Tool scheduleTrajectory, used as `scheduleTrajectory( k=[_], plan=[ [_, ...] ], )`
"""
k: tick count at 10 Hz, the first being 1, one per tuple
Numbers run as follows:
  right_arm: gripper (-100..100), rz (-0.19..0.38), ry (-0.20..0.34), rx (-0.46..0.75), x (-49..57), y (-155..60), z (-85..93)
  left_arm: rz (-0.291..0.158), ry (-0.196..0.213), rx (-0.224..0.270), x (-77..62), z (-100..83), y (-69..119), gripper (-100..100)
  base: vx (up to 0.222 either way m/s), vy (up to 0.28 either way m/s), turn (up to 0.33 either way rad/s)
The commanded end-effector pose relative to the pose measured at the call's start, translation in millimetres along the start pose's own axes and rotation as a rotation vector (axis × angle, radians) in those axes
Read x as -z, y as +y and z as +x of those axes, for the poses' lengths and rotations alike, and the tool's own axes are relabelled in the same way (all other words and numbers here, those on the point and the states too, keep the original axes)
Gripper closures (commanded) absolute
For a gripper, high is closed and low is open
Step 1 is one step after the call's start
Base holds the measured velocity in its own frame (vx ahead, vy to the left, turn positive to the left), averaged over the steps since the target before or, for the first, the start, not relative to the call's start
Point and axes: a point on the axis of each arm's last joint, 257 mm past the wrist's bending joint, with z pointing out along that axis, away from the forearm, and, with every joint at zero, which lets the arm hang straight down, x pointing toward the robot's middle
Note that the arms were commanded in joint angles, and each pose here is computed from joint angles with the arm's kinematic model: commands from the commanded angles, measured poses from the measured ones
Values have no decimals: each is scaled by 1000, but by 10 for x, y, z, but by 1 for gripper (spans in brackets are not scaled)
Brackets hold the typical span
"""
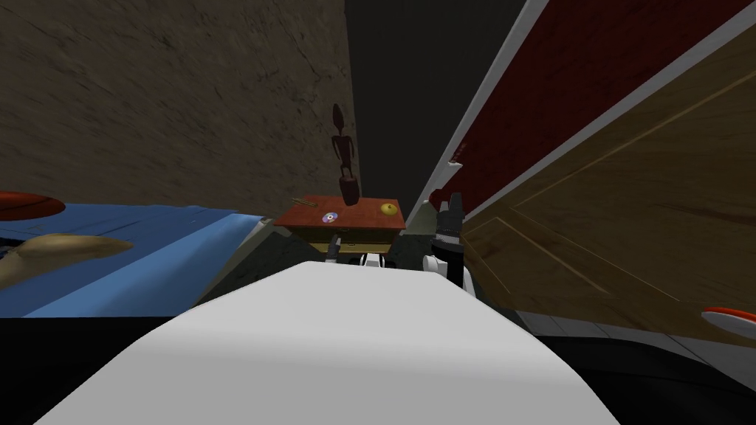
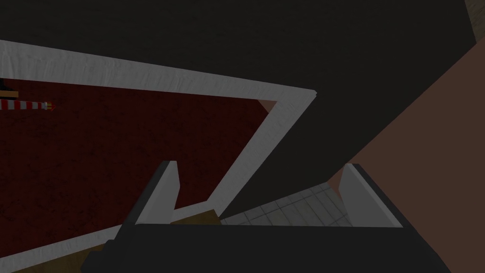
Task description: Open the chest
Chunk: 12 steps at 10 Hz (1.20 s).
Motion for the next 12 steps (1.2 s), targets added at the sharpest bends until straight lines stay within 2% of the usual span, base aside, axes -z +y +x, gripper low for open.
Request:
scheduleTrajectory(
  k=[1, 2, 5, 6, 7, 11, 12],
  plan=[
    [0, 0, 0, 0, 0, 0, 0, -18, -17, 35, 97, 202, 56, -100, 52, 3, -34],
    [0, 0, 0, 0, 0, 0, 0, -18, -17, 35, 97, 202, 56, -100, 35, 7, -15],
    [0, 0, 0, 0, 0, 0, 0, -32, -41, 92, 169, 485, 71, -100, 35, 6, -23],
    [0, 0, 0, 0, 0, 0, 0, -31, -36, 81, 168, 444, 83, -100, 15, 0, -3],
    [0, 0, 0, 0, 0, 0, 0, -29, -32, 84, 19, 478, 85, -100, -16, 2, 35],
    [0, 0, 0, 0, -1, 0, 0, -29, -23, 86, -287, 532, 82, -100, -30, 5, 26],
    [0, 0, 0, 0, 0, 0, 0, -26, -25, 86, -236, 520, 75, -100, -12, 3, 4]
  ],
)
